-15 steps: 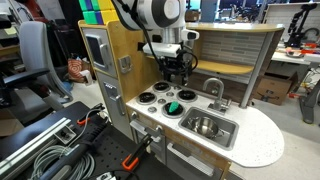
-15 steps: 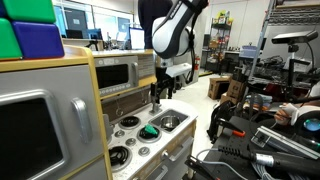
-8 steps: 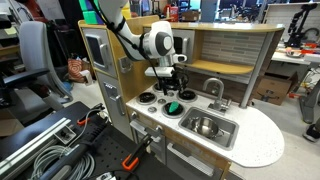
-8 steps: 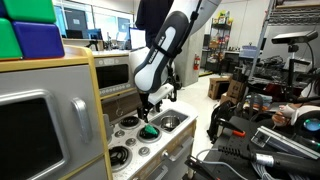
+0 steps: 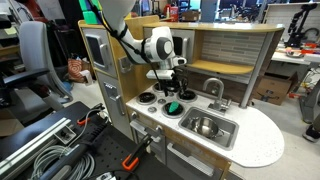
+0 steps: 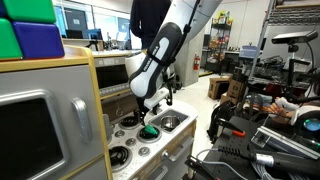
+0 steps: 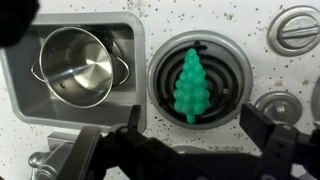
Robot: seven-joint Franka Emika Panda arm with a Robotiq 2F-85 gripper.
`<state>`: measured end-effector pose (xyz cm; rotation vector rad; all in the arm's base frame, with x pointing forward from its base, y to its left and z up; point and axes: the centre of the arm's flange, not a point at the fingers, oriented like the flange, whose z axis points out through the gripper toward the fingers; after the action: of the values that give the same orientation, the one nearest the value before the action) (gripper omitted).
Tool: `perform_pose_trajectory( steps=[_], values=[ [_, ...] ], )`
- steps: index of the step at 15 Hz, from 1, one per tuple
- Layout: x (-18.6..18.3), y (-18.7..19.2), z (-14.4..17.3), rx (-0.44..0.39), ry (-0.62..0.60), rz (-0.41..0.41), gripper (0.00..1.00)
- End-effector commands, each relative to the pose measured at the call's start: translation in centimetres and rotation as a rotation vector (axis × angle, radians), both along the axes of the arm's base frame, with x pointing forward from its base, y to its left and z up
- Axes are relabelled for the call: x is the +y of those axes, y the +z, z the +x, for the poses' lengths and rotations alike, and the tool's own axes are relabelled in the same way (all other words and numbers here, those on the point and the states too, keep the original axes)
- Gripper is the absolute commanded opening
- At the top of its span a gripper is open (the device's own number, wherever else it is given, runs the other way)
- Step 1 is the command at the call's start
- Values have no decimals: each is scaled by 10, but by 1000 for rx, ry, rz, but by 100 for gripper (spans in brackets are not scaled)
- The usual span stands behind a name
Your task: Pick up the green grapes from the stove and place them inside the silver pot in the sink
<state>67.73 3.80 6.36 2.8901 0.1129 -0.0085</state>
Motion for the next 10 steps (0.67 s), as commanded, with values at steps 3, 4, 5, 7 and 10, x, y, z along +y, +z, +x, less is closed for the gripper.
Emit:
perform_pose_trajectory(
  steps=[3,4,5,7,10],
  values=[
    [9,-30,17,-30,-98,32,100],
    [8,-36,20,-35,-115,23,100],
    [8,-42,23,-36,-129,16,100],
    [5,-56,29,-40,-158,-9,100],
    [3,-79,43,-20,-207,-59,75]
  ],
)
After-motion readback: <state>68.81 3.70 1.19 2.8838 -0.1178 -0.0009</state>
